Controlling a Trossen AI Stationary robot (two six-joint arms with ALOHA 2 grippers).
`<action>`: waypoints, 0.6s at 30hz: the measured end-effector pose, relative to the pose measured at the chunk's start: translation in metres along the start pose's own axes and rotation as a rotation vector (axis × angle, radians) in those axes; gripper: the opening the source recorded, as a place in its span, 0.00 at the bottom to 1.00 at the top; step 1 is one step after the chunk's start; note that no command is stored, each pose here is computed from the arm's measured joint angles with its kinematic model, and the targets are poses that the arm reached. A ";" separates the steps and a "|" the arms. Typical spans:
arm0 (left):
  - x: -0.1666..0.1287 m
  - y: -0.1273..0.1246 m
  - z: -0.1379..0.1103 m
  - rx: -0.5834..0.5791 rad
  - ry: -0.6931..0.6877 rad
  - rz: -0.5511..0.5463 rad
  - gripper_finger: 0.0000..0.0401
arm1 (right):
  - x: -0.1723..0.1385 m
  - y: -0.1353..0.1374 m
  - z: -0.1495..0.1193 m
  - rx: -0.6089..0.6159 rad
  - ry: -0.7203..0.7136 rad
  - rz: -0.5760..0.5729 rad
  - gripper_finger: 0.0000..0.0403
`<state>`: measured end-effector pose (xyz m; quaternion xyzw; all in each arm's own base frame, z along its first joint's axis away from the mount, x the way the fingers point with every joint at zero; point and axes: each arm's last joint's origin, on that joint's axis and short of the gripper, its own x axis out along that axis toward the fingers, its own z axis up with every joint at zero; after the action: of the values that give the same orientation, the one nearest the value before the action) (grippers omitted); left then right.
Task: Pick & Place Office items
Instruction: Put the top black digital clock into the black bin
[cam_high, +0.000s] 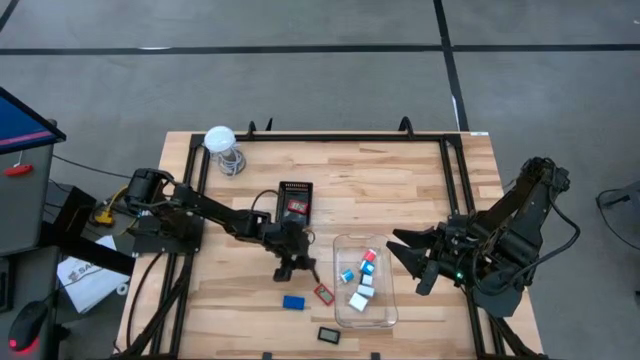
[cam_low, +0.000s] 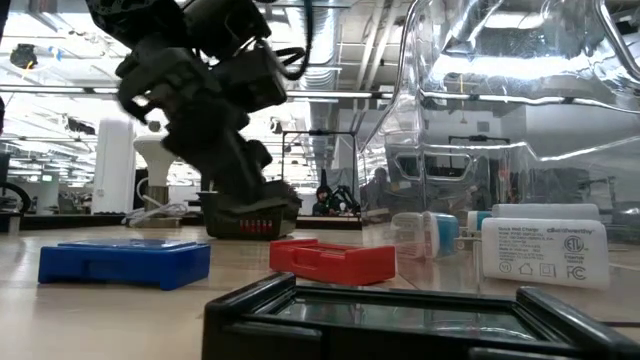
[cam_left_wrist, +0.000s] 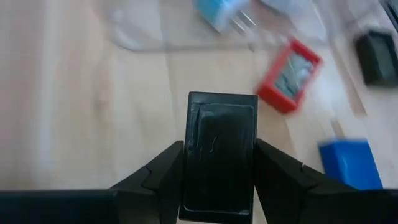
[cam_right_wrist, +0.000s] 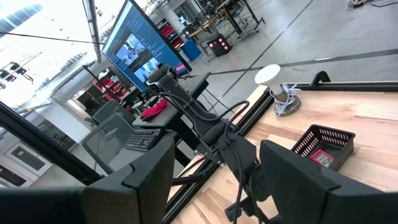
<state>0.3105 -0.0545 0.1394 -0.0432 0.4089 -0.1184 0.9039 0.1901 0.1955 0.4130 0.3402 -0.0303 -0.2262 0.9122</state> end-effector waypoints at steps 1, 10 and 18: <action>0.000 0.001 0.001 -0.020 -0.015 0.024 0.40 | 0.000 0.000 0.000 0.000 0.000 0.000 0.57; -0.004 0.007 0.005 -0.154 -0.062 0.170 0.40 | 0.000 0.000 0.000 0.004 0.000 0.000 0.57; -0.049 0.003 0.028 -0.200 -0.248 0.310 0.43 | 0.000 -0.001 0.000 0.000 0.001 -0.002 0.57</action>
<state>0.3010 -0.0394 0.1929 -0.0836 0.3061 0.0695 0.9458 0.1899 0.1953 0.4125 0.3402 -0.0295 -0.2267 0.9121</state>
